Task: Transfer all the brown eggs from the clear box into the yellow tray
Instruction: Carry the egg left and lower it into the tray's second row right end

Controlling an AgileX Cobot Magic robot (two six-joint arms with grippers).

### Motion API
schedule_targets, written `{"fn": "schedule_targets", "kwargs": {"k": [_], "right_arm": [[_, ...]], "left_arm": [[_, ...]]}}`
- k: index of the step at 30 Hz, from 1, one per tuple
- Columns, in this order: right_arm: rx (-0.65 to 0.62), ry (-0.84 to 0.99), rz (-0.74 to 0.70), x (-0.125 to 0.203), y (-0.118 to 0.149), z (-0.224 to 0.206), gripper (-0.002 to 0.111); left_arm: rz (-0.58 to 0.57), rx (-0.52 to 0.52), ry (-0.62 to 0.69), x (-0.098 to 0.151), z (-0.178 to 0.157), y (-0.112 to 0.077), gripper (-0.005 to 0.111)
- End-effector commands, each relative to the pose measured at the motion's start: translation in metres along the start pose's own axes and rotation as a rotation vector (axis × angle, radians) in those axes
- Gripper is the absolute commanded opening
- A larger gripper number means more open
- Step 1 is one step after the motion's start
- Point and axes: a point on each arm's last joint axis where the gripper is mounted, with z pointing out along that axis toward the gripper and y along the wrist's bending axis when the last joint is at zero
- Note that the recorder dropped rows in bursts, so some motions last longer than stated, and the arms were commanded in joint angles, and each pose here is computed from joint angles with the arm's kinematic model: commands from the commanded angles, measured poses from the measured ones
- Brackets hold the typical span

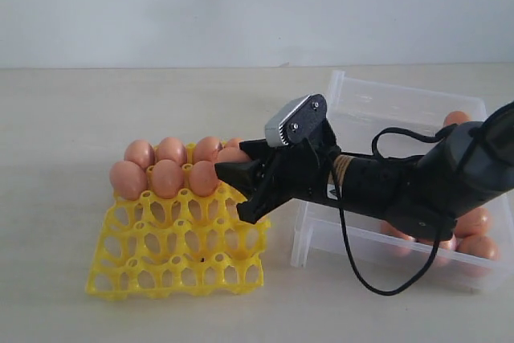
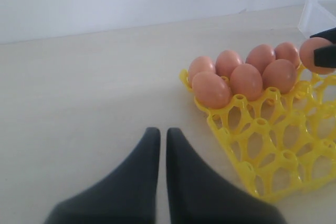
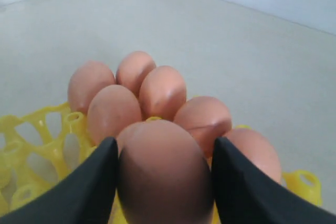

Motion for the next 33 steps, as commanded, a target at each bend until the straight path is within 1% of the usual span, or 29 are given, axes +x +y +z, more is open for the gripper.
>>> {"fn": "schedule_targets", "kwargs": {"k": [1, 4, 8, 16, 18, 24, 26, 33], "right_arm": [[0.008, -0.009, 0.026, -0.004, -0.003, 0.003, 0.0], [0.023, 0.025, 0.038, -0.001, -0.004, 0.003, 0.0], [0.029, 0.022, 0.103, -0.001, -0.005, 0.003, 0.0], [0.038, 0.015, 0.102, -0.004, -0.007, 0.005, 0.0], [0.049, 0.037, 0.108, -0.005, -0.009, 0.007, 0.0], [0.04, 0.042, 0.123, -0.002, -0.007, 0.017, 0.0], [0.041, 0.042, 0.143, 0.0, -0.008, 0.018, 0.0], [0.036, 0.057, 0.146, 0.002, -0.007, 0.017, 0.0]], "left_arm": [[-0.005, 0.005, -0.004, 0.0, 0.0, 0.0, 0.004], [-0.005, 0.005, -0.004, 0.0, 0.0, 0.0, 0.004], [-0.005, 0.005, -0.004, 0.0, 0.0, 0.0, 0.004], [-0.005, 0.005, -0.004, 0.0, 0.0, 0.0, 0.004], [-0.005, 0.005, -0.004, 0.0, 0.0, 0.0, 0.004], [-0.005, 0.005, -0.004, 0.0, 0.0, 0.0, 0.004], [-0.005, 0.005, -0.004, 0.0, 0.0, 0.0, 0.004], [-0.005, 0.005, -0.004, 0.0, 0.0, 0.0, 0.004]]}}
